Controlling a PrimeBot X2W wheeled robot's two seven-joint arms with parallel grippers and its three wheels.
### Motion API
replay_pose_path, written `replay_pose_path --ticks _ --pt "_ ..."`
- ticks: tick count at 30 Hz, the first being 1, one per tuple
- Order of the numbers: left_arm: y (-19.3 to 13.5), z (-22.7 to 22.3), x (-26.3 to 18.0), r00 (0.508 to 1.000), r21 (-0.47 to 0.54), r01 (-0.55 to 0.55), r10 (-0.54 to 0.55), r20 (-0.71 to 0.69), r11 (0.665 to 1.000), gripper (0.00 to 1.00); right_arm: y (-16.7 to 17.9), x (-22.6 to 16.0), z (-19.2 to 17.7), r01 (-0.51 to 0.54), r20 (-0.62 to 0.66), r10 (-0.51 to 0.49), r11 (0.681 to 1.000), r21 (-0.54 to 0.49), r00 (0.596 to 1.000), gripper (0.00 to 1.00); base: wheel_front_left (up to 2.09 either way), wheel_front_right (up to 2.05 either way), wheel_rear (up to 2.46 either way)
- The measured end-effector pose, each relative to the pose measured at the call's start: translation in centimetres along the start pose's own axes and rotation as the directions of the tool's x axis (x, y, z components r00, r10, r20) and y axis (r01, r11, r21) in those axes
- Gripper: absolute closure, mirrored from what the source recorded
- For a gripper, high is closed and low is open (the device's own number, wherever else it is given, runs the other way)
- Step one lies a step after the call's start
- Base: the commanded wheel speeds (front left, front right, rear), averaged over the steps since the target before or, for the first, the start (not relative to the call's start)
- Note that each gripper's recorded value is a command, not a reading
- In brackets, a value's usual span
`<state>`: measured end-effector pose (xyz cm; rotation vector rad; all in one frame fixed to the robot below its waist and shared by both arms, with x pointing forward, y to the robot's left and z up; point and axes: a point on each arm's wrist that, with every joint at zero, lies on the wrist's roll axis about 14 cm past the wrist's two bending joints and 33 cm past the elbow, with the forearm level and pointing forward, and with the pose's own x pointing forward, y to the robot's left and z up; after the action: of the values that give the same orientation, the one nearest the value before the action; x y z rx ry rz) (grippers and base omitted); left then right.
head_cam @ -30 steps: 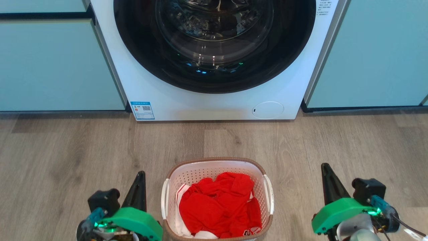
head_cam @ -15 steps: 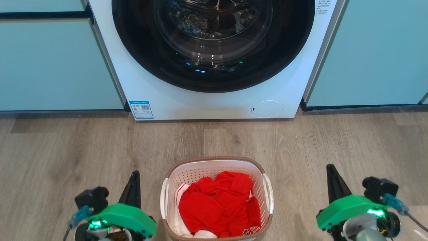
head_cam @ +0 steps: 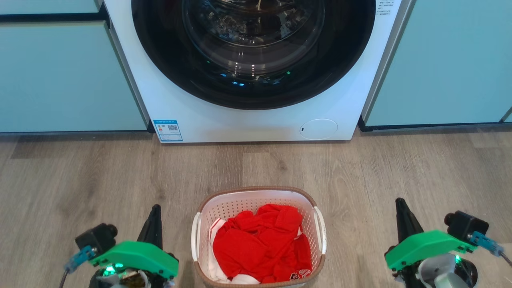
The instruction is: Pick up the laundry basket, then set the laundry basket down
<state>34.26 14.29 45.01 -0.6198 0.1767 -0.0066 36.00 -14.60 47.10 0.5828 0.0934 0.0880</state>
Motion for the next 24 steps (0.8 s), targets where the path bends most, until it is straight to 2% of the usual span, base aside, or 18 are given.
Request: replay_pose_path --ticks 13,24 --pt "0.6 0.6 0.5 1.000 -0.136 -0.021 0.021 -0.003 0.990 1.00 -0.8 0.4 0.8 0.032 0.013 -0.034 0.989 0.143 0.999 1.00 0.00 0.00 0.00" --pt "1.0 0.9 0.7 1.000 -0.252 -0.030 0.028 -0.012 0.967 1.00 -1.7 0.3 1.0 0.063 0.009 -0.067 0.963 0.263 0.998 1.00 0.00 0.00 0.00"
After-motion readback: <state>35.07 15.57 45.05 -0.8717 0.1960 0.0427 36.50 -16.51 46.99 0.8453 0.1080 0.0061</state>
